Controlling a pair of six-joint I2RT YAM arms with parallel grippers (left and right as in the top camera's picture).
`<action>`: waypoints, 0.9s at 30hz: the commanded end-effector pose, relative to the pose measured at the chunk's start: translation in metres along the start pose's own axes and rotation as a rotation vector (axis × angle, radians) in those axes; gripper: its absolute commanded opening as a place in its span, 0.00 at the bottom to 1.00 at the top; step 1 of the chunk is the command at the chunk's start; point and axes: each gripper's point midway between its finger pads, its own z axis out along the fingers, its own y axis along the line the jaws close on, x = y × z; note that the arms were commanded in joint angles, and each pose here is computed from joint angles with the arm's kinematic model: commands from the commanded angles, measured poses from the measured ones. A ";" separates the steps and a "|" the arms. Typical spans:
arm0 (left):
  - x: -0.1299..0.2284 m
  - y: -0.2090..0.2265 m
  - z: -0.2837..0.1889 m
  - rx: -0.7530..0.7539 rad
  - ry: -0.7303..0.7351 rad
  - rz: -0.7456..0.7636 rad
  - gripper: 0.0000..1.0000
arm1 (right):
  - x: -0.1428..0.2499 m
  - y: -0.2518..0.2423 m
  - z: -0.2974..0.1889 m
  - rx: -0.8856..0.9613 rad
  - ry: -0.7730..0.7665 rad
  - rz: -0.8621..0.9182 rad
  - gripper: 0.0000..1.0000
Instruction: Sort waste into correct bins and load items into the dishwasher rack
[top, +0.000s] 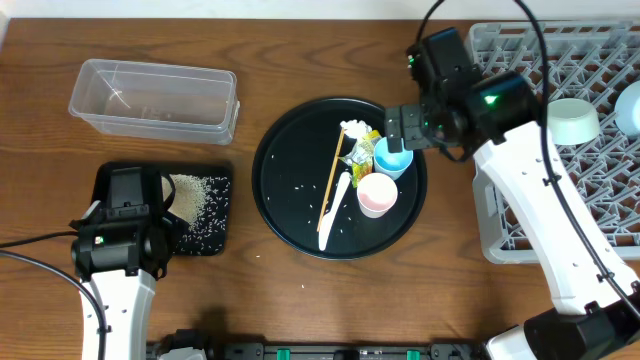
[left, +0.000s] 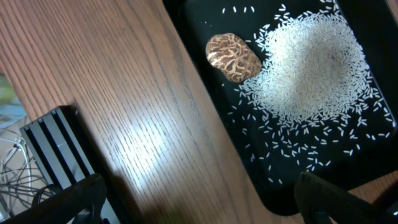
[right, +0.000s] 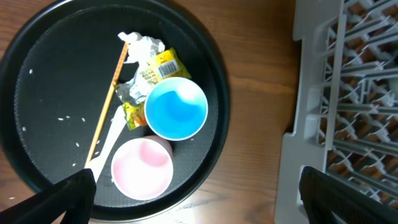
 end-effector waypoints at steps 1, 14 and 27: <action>-0.006 0.002 -0.003 -0.005 -0.024 -0.014 0.98 | 0.002 0.027 0.001 -0.145 0.021 -0.036 0.99; -0.006 0.002 -0.003 -0.005 -0.024 -0.014 0.98 | -0.035 0.121 -0.004 -0.286 -0.224 -0.289 0.99; -0.006 0.002 -0.003 -0.005 -0.024 -0.014 0.98 | -0.036 0.140 0.055 -0.263 -0.156 -0.249 0.99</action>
